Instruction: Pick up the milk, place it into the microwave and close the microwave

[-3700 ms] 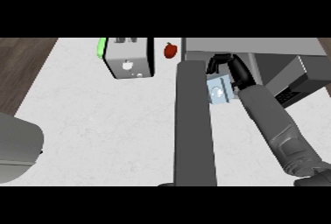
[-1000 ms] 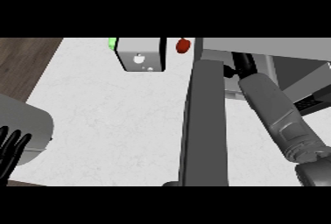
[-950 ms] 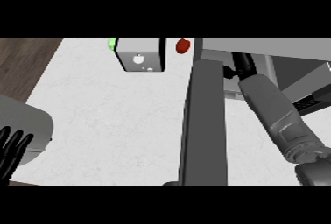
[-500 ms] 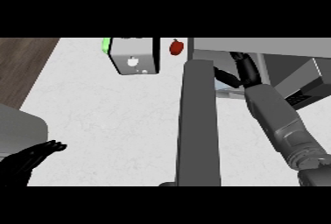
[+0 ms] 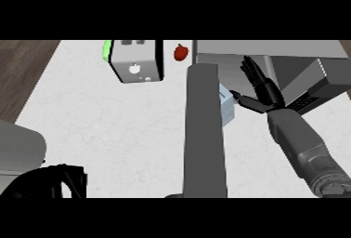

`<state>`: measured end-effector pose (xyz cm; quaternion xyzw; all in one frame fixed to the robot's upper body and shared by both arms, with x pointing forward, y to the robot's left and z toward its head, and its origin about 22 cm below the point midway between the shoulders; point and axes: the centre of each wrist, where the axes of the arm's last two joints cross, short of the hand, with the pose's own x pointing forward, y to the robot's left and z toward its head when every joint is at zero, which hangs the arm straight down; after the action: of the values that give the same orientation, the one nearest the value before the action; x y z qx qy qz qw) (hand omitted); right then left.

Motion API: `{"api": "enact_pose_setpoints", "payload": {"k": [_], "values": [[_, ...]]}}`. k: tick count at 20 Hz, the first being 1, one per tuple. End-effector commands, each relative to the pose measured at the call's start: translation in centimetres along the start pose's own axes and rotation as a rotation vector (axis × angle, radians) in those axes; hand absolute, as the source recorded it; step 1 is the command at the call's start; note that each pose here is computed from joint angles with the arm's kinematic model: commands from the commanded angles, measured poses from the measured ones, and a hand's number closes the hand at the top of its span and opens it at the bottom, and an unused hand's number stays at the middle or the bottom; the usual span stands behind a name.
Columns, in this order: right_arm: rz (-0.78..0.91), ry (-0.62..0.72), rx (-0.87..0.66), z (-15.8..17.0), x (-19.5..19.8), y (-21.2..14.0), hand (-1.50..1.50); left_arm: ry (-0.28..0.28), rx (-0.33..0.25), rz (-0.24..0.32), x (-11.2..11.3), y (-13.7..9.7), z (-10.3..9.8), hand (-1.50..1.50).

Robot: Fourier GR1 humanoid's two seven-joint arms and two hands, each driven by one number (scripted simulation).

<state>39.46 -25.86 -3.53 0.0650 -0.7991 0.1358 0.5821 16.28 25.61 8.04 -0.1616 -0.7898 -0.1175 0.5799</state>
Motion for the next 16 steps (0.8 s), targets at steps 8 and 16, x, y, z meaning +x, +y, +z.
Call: {"api": "enact_pose_setpoints", "payload": {"k": [8,16], "values": [[-0.068,0.006,0.044,6.6,-3.1,-1.3,-1.5,0.049,-0.121,0.001,-0.8,-3.6,-3.9,1.5],[-0.072,0.033,-0.005,11.1,-2.9,-5.8,-1.5,0.05,-0.166,-0.082,-2.5,-7.0,-8.3,1.5]]}}
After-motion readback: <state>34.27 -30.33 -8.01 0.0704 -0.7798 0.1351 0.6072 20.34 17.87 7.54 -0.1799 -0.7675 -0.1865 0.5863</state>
